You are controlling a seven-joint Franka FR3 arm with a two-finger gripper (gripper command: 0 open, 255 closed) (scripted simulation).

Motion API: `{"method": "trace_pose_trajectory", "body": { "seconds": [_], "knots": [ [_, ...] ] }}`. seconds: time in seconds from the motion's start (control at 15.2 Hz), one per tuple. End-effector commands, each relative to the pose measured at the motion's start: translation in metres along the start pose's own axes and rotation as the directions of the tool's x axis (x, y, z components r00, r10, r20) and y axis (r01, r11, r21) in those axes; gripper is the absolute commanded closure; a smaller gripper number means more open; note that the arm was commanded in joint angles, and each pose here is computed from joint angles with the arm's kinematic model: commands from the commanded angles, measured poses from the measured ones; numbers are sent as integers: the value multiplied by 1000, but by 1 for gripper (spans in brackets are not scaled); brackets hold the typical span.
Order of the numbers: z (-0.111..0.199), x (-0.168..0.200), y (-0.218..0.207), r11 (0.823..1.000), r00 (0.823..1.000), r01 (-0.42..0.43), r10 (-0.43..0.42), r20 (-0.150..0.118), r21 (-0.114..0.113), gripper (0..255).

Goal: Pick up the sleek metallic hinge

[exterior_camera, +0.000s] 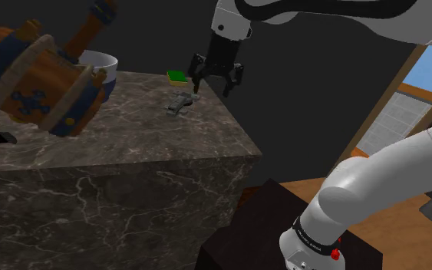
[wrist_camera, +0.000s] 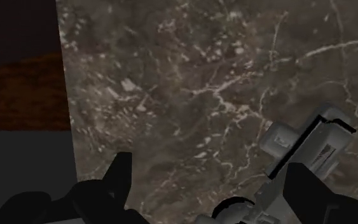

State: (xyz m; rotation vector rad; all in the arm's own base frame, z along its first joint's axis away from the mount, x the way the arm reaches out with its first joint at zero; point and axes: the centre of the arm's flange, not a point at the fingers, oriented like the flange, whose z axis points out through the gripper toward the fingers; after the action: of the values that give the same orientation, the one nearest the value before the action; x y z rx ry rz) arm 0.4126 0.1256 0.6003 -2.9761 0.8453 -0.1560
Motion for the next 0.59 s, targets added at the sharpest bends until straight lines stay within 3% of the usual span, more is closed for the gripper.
{"method": "trace_pose_trajectory", "body": {
  "seconds": [0.0,0.13,0.4,0.53],
  "knots": [
    [10,13,-22,993,993,-115,115,14,-9,0],
    [20,26,-45,976,976,-217,217,26,-20,0],
    [40,54,-83,918,917,-394,396,44,-43,0],
    [50,53,-82,918,917,-394,396,44,-43,0]
  ]
}}
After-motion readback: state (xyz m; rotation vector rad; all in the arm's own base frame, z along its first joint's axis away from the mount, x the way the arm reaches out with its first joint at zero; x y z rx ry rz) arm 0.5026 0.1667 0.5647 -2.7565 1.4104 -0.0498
